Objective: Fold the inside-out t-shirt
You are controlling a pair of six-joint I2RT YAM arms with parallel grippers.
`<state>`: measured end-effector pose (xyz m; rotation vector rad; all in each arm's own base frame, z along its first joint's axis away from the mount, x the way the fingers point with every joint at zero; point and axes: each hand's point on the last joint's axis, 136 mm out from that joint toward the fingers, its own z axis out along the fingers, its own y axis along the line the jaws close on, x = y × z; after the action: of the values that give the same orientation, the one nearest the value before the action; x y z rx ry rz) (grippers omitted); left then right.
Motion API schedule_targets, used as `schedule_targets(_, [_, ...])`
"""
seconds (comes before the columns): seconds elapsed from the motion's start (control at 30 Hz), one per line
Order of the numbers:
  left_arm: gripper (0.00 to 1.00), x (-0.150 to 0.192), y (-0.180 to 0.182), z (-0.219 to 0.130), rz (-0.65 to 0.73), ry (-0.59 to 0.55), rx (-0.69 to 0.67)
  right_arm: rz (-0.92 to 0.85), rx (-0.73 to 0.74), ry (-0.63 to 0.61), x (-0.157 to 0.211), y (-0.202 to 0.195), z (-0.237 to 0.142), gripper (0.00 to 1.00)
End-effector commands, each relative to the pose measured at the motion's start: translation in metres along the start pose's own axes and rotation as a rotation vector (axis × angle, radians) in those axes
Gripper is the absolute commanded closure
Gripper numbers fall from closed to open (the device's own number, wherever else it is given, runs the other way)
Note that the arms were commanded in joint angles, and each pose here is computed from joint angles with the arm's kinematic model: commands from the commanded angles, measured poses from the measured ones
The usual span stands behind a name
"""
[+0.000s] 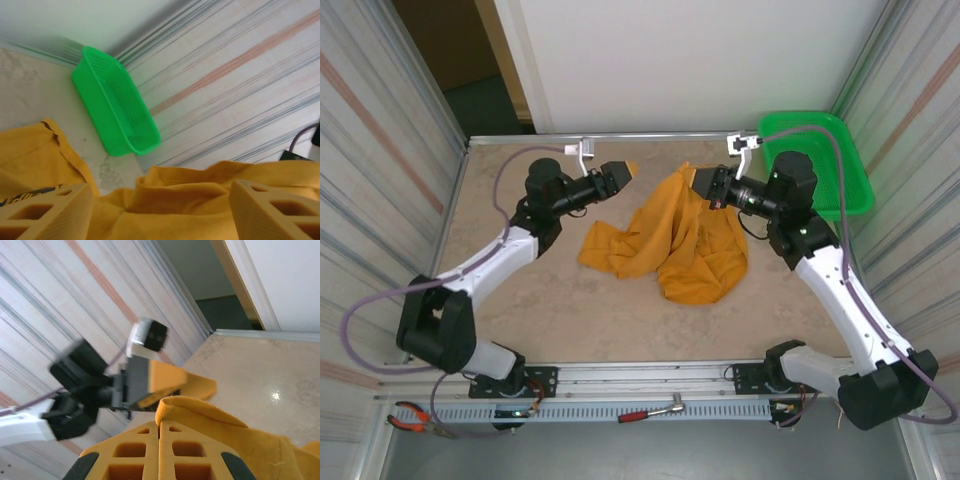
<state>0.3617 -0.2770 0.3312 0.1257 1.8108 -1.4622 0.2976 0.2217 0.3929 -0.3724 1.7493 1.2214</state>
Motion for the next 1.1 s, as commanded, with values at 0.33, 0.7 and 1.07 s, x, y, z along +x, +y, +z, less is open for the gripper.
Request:
schedule_targets(0.33, [0.25, 0.049, -0.008, 0.035, 0.259, 0.285, 0.063, -0.036, 0.004, 0.012, -0.016, -0.01, 0.008, 1.0])
schedule_targets(0.7, [0.64, 0.167, -0.05, 0.06, 0.232, 0.482, 0.272, 0.05, 0.177, 0.079, 0.022, -0.079, 0.019, 1.0])
schedule_targets(1.07, [0.26, 0.056, 0.026, 0.024, 0.165, 0.157, -0.026, -0.018, -0.016, 0.102, 0.01, -0.031, -0.017, 1.0])
